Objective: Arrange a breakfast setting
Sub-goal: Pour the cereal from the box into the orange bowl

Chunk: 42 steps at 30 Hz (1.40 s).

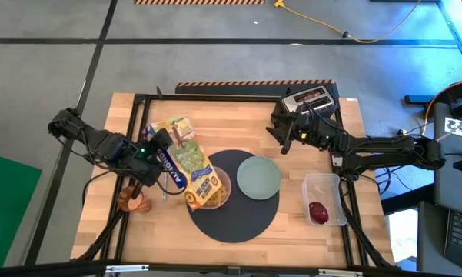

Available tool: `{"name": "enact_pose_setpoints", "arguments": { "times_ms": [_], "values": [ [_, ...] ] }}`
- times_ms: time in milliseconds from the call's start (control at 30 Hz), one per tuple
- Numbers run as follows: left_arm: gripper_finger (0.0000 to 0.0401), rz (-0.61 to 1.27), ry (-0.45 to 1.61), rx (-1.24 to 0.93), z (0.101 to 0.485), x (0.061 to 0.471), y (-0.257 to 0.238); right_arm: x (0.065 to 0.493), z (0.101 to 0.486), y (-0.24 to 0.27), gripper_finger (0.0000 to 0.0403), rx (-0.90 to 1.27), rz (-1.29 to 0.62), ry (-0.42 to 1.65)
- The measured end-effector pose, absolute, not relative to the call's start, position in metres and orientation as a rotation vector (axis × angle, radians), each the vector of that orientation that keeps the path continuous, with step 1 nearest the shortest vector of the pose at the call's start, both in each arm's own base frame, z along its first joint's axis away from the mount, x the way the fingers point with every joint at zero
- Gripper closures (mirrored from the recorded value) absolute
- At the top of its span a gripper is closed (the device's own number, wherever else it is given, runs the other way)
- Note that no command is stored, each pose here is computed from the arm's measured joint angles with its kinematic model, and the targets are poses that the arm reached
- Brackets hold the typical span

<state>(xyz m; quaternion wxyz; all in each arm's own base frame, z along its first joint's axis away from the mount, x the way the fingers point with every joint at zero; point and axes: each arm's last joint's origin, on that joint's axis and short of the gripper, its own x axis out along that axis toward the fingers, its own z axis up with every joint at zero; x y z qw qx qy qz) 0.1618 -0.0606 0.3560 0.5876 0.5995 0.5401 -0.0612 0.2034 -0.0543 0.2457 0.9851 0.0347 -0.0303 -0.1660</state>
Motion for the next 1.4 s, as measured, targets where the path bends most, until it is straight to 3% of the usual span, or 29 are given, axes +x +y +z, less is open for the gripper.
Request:
{"name": "enact_pose_setpoints", "arguments": {
  "times_ms": [167, 900, 1400],
  "values": [
    [0.0186, -0.069, 1.229, 1.567, 0.3591, 0.1607, -0.0634, 0.2034, 0.2457, -0.0544, 0.0125, 0.070, -0.334, -0.061],
    [0.0186, -0.096, 1.231, 1.154, 0.3542, 0.1591, -0.0679, 0.2036, 0.2457, -0.0536, 0.0125, 0.092, -0.313, -0.063],
    [0.0186, -0.093, 1.228, 1.104, 0.3562, 0.1562, -0.0645, 0.2037, 0.2457, -0.0535, 0.0125, 0.092, -0.305, -0.062]
  ]
}}
